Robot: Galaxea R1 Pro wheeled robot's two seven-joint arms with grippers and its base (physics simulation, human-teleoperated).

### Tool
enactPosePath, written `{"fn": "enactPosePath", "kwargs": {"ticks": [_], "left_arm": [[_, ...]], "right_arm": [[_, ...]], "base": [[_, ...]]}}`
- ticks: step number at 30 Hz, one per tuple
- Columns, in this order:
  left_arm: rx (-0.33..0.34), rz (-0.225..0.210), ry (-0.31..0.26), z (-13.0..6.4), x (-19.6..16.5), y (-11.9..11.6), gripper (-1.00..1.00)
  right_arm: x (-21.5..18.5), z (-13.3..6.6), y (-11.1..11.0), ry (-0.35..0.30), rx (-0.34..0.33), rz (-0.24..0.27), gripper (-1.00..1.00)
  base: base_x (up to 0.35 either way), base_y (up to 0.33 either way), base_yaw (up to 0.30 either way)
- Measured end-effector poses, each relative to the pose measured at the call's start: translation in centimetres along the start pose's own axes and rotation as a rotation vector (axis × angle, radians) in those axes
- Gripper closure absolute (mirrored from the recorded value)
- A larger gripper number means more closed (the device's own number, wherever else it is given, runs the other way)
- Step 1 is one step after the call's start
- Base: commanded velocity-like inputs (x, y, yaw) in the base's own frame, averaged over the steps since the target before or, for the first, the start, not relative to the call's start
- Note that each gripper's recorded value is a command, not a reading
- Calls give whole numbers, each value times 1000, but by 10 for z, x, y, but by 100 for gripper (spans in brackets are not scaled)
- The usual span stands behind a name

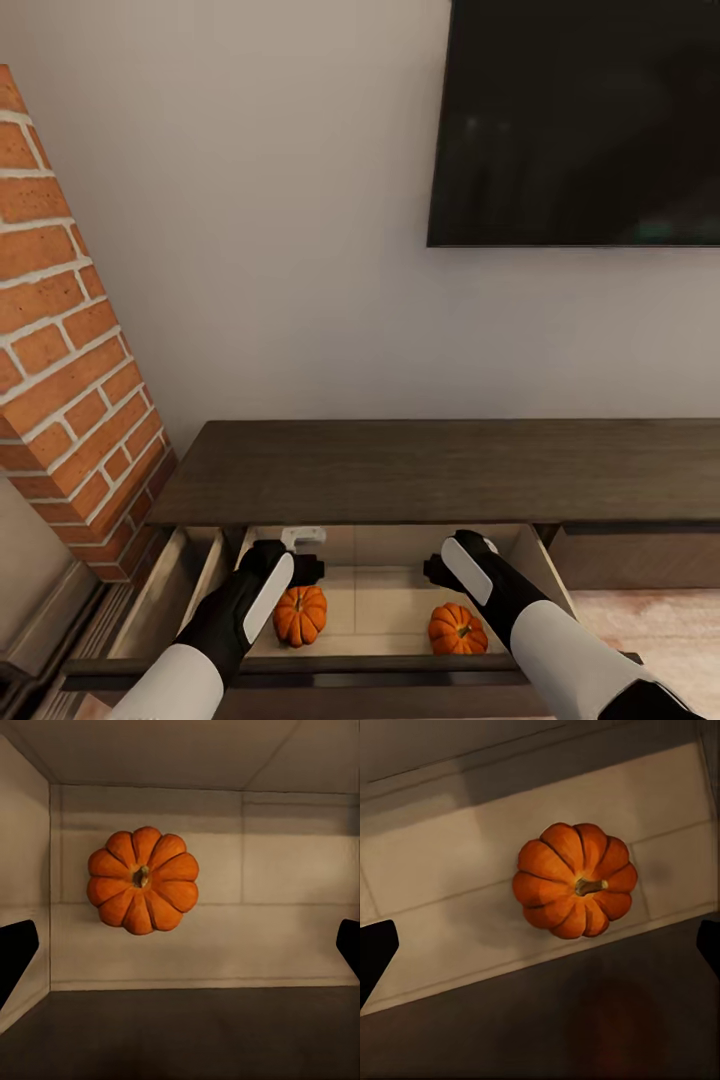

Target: Place each of the two pumpkins and all three candles from the living room inside a cabinet in the living room (use any cabinet), then make sure every cabinet is closed, and position the cauldron so it is next to a table in the living room.

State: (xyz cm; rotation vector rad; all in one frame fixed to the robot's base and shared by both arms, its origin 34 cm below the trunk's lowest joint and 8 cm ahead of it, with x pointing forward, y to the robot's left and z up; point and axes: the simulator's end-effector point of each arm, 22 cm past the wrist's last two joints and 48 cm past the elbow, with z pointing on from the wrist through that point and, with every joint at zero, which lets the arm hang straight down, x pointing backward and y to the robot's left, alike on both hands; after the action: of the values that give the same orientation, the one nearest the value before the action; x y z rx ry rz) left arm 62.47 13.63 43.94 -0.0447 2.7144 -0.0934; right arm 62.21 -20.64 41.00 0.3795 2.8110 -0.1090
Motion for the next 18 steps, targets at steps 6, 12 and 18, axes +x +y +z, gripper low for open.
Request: {"fn": "enactPosePath", "kwargs": {"ticks": [6, 12, 18], "left_arm": [[-6, -24, 13, -8, -4, 6, -100], [-16, -31, 15, -19, -12, 8, -100], [-25, -47, 17, -29, -19, 12, -100]], "right_arm": [[-6, -10, -3, 5, 5, 2, -100], [-9, -21, -3, 18, 5, -3, -100], [-13, -33, -3, 26, 6, -10, -100]], "base": [[0, 0, 0], [0, 0, 0], [0, 0, 0]]}}
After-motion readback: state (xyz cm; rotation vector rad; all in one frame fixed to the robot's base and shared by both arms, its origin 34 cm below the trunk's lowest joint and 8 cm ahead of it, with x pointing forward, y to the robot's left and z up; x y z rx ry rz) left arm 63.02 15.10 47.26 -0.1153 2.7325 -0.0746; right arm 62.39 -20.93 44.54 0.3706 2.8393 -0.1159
